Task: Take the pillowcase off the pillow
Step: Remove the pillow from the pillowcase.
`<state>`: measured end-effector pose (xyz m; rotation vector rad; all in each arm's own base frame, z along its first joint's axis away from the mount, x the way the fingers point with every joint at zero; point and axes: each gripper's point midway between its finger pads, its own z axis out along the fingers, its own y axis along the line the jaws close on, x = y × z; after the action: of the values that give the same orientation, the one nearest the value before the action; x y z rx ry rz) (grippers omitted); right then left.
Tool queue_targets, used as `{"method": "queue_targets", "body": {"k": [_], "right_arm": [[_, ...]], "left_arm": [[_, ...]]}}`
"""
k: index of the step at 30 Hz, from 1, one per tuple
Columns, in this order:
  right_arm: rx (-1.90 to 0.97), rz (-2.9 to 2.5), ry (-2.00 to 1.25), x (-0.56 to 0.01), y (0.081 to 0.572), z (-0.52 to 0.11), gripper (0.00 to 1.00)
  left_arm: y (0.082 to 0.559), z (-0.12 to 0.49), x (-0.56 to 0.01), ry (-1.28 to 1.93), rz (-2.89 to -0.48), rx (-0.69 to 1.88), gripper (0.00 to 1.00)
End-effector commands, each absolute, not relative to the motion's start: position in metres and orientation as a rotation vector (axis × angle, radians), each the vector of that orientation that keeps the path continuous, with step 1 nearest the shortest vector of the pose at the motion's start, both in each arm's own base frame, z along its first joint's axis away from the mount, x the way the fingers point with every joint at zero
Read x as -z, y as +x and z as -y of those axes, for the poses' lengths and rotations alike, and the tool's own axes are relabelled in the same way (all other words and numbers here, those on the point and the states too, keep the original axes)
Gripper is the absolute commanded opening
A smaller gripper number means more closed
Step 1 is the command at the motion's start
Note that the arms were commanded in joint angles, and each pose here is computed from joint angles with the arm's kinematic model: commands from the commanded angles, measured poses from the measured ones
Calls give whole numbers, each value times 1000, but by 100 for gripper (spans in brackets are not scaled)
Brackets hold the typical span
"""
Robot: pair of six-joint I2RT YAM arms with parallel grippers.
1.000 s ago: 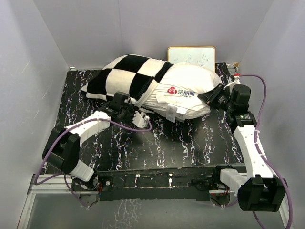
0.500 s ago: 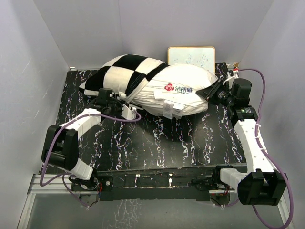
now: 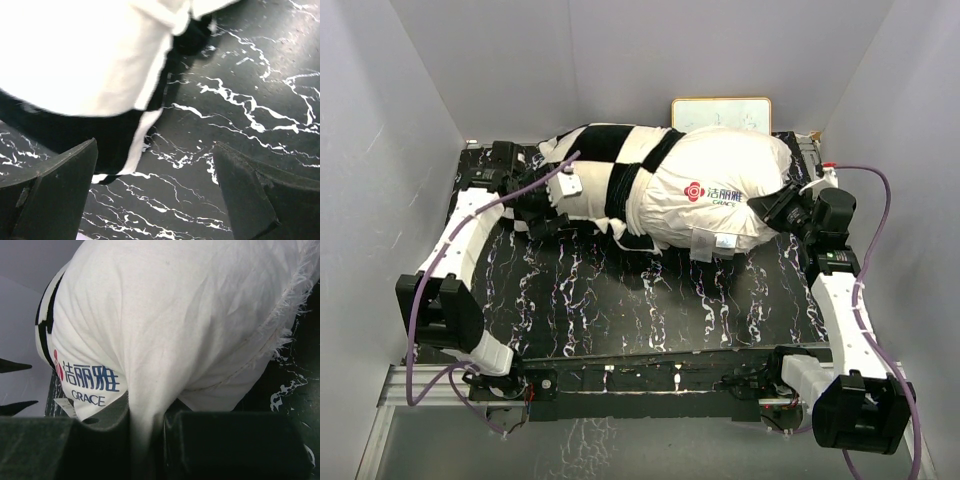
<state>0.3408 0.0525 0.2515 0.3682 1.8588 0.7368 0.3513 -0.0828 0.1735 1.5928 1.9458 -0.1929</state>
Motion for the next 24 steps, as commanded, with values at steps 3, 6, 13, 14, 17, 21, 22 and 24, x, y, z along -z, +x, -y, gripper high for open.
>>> {"method": "queue_targets", "body": {"k": [3,6,13,14,17,21,22,24], "right_arm": [[-606,-1737,282,-268,341,-39,9],[-593,-1748,279,-264,338,-38,8],[-593,-1757,263,-259,337,-41,8],[-597,-1758,260,-259,337,-42,8],[-603,-1758,252,-260,338,-43,9],[-609,-1753,232,-263,338,-45,9],[-611,-1752,226,-264,338,-46,9],[-615,-1752,214,-265,337,-47,8]], "left_arm": [[366,53,-145,1402,-2199,201,97],[383,31,-132,1287,-2261,132,97],[403,0,-116,1100,-2320,230,97],[405,-1,-112,1092,-2318,237,97],[425,-6,-105,989,-2300,203,97],[449,-9,-95,856,-2302,210,97],[457,-12,-93,820,-2304,190,97],[465,-10,-93,799,-2282,207,97]]}}
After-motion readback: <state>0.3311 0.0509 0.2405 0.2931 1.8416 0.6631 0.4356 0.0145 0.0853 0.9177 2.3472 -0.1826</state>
